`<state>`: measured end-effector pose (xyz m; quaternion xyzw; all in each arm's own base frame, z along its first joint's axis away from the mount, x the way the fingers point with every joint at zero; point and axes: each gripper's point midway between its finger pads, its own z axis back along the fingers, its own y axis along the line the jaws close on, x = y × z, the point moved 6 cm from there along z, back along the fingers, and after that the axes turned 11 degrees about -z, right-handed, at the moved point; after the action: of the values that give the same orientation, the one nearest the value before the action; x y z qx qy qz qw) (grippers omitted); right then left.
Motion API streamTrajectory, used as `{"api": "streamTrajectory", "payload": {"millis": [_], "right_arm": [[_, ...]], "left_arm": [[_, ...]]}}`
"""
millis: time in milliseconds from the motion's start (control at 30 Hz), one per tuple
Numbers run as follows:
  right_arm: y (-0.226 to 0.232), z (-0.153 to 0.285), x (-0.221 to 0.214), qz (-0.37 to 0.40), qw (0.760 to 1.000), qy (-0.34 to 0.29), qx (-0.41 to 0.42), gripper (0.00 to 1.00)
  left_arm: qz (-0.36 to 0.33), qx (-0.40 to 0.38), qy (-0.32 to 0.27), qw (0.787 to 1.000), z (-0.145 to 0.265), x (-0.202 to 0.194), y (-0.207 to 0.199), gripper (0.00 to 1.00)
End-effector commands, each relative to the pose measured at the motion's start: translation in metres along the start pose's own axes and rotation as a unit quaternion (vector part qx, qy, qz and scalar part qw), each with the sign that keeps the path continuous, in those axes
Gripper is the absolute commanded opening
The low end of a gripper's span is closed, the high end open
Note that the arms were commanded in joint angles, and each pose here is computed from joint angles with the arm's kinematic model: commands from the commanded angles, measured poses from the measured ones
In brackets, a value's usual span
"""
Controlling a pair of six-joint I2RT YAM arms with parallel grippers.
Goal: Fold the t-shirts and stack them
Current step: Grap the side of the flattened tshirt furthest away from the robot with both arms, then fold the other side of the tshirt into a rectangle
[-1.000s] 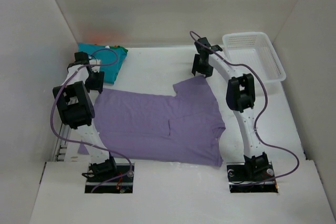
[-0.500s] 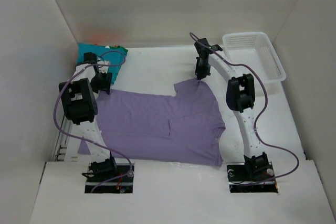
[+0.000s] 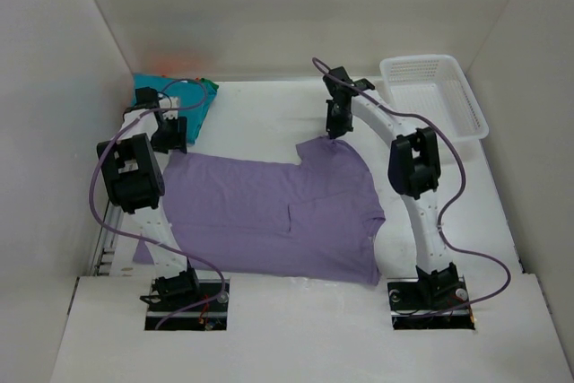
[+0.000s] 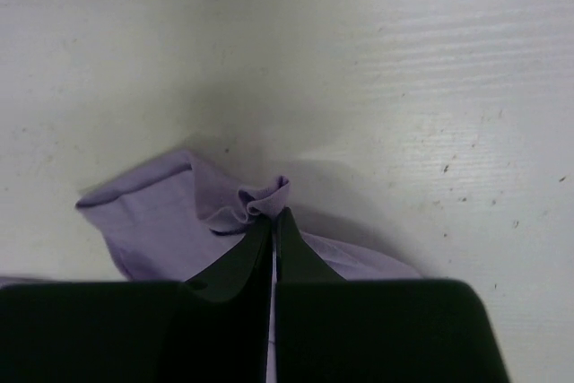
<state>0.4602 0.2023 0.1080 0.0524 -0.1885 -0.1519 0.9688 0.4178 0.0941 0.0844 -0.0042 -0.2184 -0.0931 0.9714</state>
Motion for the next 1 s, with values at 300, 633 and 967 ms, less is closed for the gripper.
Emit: {"api": "streamTrajectory", "payload": {"millis": [300,633,967], "right_arm": [[0.013,0.056,0.016,0.003,0.995,-0.073,0.061,0.0],[0.013,0.081,-0.006,0.011,0.993,-0.082,0.081,0.0],[-0.001,0.126,-0.074,0.01,0.989,-0.095,0.109,0.0]], "left_arm": [[0.031,-0.008,0.022,0.999,-0.022,0.006,0.002,0.48],[0.011,-0.064,0.048,0.997,-0.013,-0.021,-0.018,0.0],[-0.111,0.011,-0.094,0.989,0.081,-0.008,-0.011,0.0]]}}
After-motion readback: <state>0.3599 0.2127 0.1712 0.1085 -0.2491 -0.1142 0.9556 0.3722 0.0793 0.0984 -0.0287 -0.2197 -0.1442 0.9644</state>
